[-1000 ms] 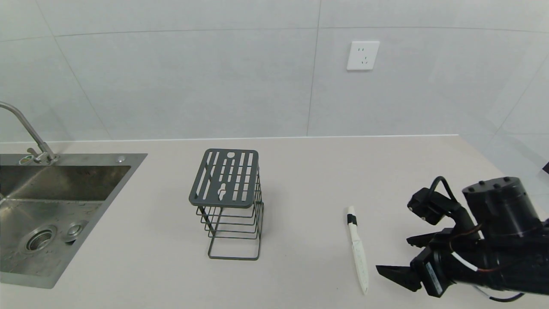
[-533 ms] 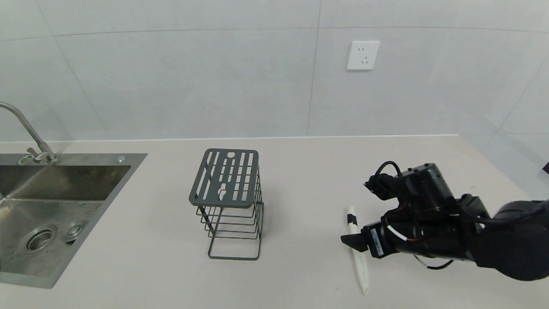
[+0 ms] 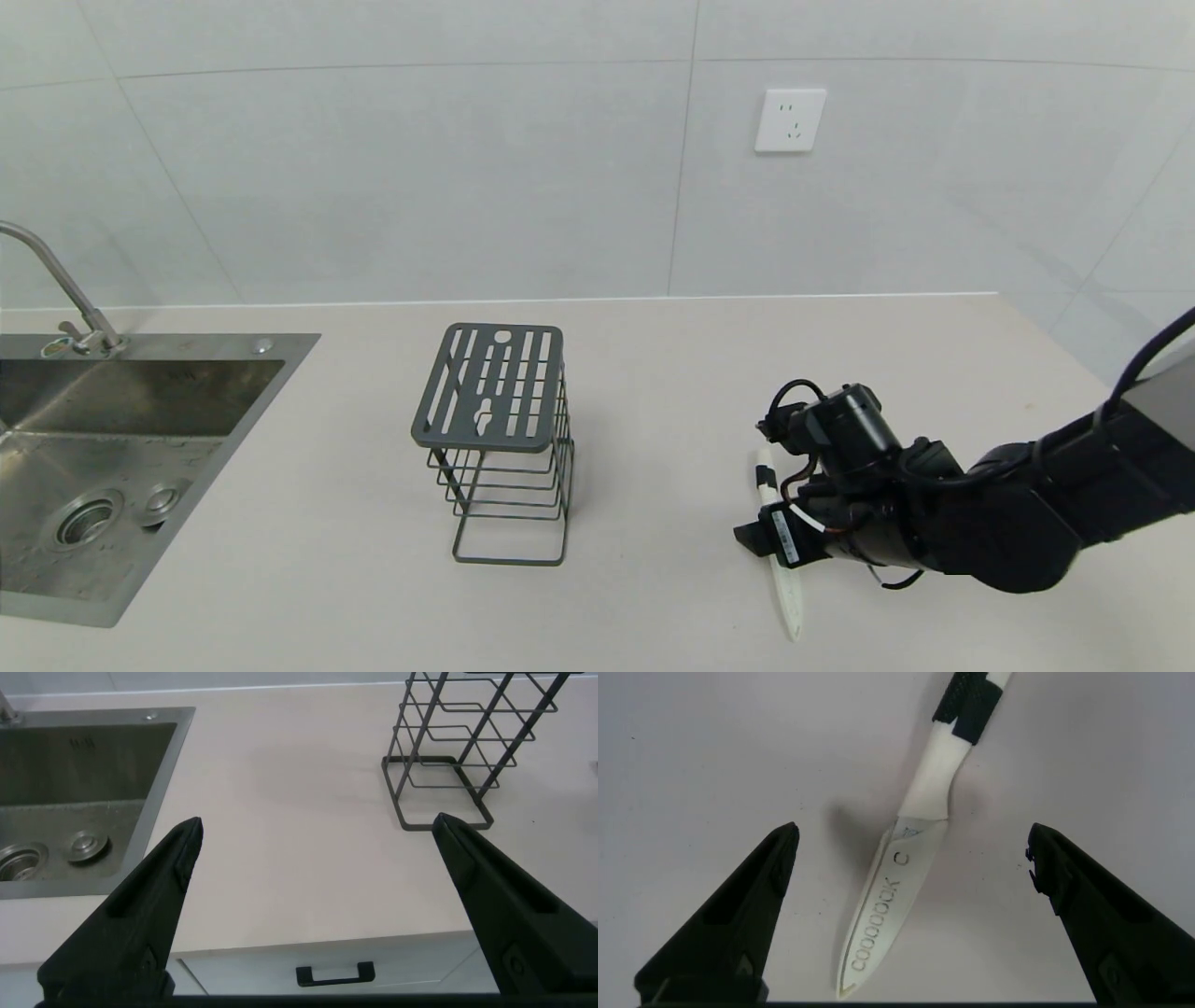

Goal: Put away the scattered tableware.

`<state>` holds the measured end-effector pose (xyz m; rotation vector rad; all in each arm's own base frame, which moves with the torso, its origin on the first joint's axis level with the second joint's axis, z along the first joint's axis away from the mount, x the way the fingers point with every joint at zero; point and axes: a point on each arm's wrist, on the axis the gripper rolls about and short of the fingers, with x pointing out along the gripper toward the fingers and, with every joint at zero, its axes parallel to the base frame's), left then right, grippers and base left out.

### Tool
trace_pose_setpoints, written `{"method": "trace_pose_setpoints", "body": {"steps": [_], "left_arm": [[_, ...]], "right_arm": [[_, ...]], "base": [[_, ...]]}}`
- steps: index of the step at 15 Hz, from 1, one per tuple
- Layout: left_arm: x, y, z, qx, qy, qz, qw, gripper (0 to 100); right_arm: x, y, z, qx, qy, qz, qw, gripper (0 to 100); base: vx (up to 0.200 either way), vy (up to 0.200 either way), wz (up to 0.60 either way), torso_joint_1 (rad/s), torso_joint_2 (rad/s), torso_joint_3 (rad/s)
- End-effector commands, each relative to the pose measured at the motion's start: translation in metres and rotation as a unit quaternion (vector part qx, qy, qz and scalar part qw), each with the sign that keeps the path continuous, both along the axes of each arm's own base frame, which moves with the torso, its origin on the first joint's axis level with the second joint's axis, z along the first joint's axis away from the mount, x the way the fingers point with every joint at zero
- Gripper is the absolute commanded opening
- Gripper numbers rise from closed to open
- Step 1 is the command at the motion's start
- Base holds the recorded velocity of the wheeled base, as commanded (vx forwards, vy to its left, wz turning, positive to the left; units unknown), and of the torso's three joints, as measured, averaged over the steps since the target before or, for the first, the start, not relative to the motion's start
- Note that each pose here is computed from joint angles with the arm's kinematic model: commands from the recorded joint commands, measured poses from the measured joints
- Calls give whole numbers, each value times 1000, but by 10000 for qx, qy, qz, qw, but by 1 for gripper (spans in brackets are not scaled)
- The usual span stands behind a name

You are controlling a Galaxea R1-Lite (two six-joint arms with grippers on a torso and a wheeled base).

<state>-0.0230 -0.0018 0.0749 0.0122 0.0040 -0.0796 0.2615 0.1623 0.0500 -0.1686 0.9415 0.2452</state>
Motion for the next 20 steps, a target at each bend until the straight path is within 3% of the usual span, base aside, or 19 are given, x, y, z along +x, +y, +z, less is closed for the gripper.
{"method": "trace_pose_setpoints", "body": {"steps": [1,7,15,16,20], "left_arm": [[0,0,0,0,8,7,10000,100],[0,0,0,0,8,7,10000,100],[0,0,0,0,8,-1,10000,100],[0,0,0,0,8,7,10000,100],[0,0,0,0,8,7,10000,100]], "right_arm": [[3,-1,-4,-32,30,-39,10000,100],[14,-2,-13,-19,-169,-205,9996,100],[10,4,-23,-115,-48,-98,9999,100],[11,4,-24,-127,-19,-101,9999,0],[4,-2,-36,-277,218,-137,9993,0]], "base": [[0,0,0,0,0,0],[0,0,0,0,0,0],[0,0,0,0,0,0],[0,0,0,0,0,0],[0,0,0,0,0,0]]}}
